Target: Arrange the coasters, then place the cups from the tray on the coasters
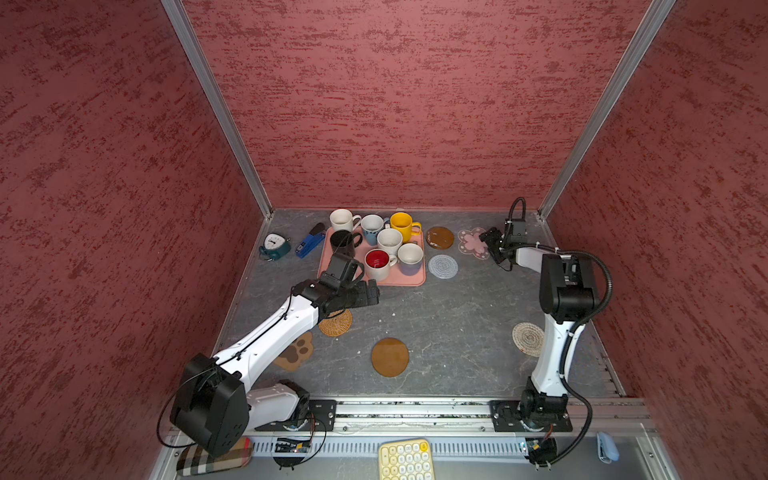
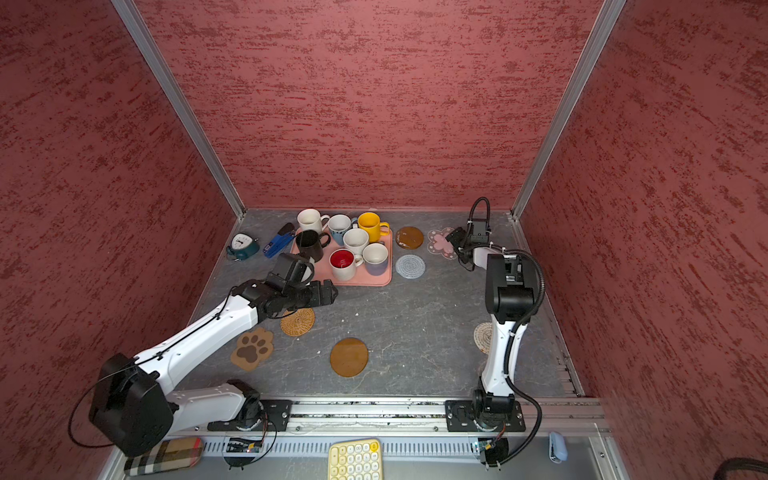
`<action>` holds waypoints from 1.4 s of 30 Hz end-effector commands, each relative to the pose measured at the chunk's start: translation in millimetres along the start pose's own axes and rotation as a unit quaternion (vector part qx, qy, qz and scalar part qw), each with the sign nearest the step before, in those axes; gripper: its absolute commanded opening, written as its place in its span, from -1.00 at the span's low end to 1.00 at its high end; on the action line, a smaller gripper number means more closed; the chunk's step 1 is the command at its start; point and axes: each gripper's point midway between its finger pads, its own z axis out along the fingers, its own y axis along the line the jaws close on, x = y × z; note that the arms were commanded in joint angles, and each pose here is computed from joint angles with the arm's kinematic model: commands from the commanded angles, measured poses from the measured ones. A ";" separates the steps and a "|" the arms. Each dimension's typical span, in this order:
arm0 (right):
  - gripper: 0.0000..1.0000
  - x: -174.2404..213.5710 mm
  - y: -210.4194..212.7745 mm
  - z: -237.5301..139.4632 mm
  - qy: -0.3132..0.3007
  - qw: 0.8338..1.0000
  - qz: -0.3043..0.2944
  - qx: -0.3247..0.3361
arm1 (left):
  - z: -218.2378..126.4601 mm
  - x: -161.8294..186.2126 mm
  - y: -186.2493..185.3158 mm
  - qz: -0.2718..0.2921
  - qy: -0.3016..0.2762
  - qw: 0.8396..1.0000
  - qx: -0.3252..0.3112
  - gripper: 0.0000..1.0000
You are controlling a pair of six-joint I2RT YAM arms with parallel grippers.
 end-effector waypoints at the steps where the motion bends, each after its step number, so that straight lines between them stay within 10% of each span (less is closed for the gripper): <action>1: 0.57 14.7 -22.3 12.1 0.023 0.999 0.016 0.042 | -5.9 -0.4 5.8 -0.006 -0.010 1.000 -0.007 0.99; 23: 0.59 -13.1 30.6 -62.6 -0.014 0.998 -0.053 0.020 | -23.0 14.7 7.7 -0.020 -0.016 1.000 0.013 0.99; 42: 0.64 54.3 -43.7 -225.3 -0.015 0.988 -0.086 0.125 | -8.9 -24.6 -47.4 0.011 -0.043 0.996 0.079 0.99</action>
